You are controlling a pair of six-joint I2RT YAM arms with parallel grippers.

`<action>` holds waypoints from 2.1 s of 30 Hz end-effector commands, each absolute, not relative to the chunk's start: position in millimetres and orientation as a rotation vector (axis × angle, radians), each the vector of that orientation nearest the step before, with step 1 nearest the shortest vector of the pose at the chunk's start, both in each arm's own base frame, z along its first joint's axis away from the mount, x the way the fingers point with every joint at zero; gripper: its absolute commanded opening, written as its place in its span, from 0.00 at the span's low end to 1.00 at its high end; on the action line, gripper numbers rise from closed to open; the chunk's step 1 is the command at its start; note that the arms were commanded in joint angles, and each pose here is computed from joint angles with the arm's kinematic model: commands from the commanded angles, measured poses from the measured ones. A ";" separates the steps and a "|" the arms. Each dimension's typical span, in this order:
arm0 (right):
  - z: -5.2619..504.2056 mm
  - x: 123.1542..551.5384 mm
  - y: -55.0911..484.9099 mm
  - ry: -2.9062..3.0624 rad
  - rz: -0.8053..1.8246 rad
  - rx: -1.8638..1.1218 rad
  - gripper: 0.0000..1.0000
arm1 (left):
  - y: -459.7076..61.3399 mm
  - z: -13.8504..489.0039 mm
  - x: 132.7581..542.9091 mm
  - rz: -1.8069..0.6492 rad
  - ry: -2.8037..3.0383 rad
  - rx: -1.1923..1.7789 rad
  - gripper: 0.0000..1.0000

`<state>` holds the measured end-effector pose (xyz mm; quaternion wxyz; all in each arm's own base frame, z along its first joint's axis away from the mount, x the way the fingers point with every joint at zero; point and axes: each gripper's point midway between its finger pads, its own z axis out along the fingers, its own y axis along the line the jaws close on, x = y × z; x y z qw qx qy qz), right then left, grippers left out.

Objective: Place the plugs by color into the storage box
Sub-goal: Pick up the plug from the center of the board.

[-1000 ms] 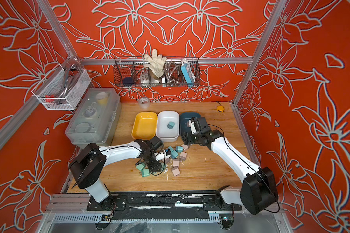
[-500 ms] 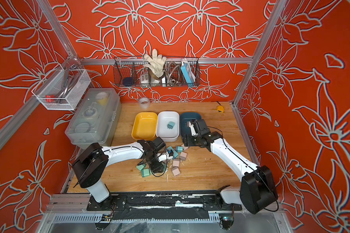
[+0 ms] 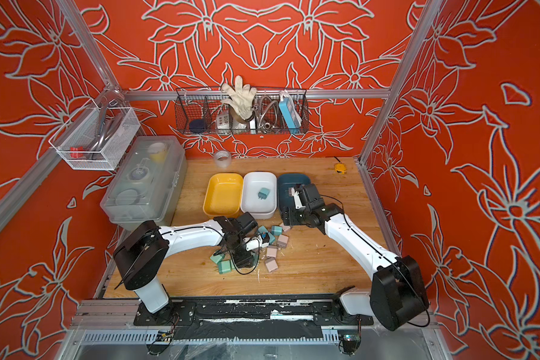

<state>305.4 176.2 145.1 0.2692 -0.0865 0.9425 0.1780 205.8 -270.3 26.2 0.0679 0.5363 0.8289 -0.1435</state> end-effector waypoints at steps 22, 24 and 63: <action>138.2 301.9 175.2 2.560 0.458 -0.251 0.80 | -286.9 16.1 203.4 -0.421 2.548 1.679 0.69; 139.2 302.2 174.9 2.558 0.455 -0.251 0.80 | -285.3 15.0 202.6 -0.409 2.553 1.683 0.67; 143.5 315.8 187.3 2.549 0.504 -0.243 0.80 | -264.5 26.7 195.8 -0.254 2.499 1.760 0.38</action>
